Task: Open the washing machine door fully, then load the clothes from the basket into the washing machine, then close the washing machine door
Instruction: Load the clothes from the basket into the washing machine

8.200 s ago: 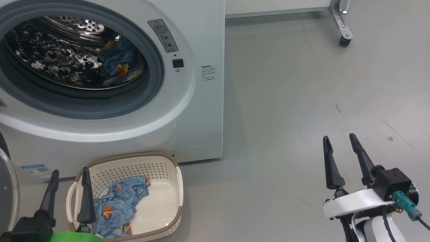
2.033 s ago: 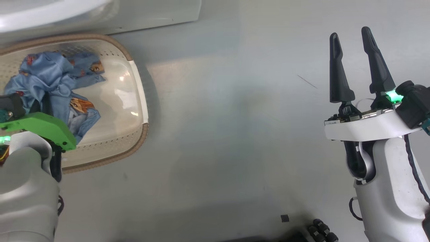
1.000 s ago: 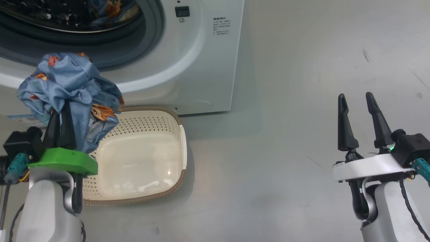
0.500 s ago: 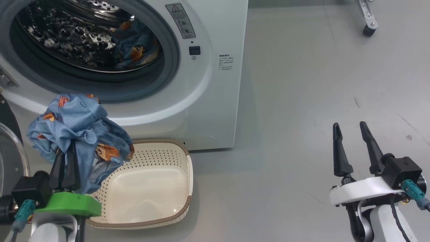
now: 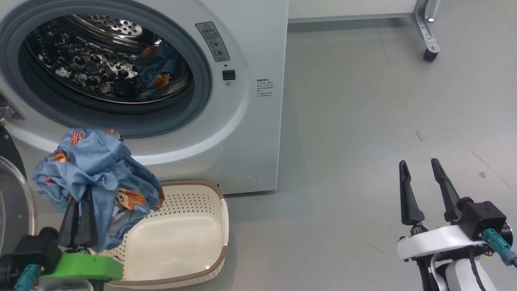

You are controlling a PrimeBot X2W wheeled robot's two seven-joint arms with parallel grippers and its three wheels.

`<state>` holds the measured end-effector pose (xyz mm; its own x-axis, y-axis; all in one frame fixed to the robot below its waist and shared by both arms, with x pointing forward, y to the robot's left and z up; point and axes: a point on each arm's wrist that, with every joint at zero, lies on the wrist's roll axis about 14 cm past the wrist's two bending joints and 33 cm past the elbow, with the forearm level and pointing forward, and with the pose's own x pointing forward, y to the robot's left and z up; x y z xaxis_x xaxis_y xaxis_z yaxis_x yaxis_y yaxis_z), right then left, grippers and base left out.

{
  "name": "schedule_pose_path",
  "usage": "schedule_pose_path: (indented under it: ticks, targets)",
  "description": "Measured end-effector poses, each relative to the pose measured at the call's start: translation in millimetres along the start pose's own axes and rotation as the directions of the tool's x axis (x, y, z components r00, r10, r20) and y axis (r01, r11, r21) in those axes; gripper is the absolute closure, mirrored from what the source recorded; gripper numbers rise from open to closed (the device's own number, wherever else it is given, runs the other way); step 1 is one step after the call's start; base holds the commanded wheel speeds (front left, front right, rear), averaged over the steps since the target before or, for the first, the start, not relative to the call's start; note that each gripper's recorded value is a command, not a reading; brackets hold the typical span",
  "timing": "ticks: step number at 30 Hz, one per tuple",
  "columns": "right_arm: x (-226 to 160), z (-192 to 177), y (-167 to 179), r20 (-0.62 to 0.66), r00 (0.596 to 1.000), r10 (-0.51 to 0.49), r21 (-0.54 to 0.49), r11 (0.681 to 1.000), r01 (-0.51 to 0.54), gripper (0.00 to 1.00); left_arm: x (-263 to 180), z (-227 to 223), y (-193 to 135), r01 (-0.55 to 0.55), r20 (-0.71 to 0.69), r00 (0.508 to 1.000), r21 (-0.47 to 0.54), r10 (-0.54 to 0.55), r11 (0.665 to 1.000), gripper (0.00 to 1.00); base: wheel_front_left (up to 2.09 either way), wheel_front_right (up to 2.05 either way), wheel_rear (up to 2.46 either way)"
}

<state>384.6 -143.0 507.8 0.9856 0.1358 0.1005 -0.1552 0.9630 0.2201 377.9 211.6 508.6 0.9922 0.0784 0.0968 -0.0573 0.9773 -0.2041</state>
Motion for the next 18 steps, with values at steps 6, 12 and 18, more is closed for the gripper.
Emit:
schedule_pose_path:
  ticks: [6,12,18]
  targets:
    - [-2.9,-1.5,-1.8,-0.004,1.000,-0.007,0.001,1.000,0.007,0.00,-5.1,-7.4,-4.8,0.006,-0.020,1.000,-0.045,-0.007,0.999,1.00,0.00,0.00,0.00]
    - [-0.6,-5.5,-1.1,-0.014,1.000,-0.004,0.006,1.000,0.005,0.00,-0.3,-11.6,-12.0,0.018,-0.028,0.999,-0.070,-0.020,0.997,1.00,0.00,0.00,0.00]
    - [2.6,-14.8,-3.5,-0.038,0.999,-0.010,0.010,1.000,0.010,0.00,7.8,-19.0,-13.4,0.009,-0.042,0.999,-0.099,-0.013,0.995,1.00,0.00,0.00,0.00]
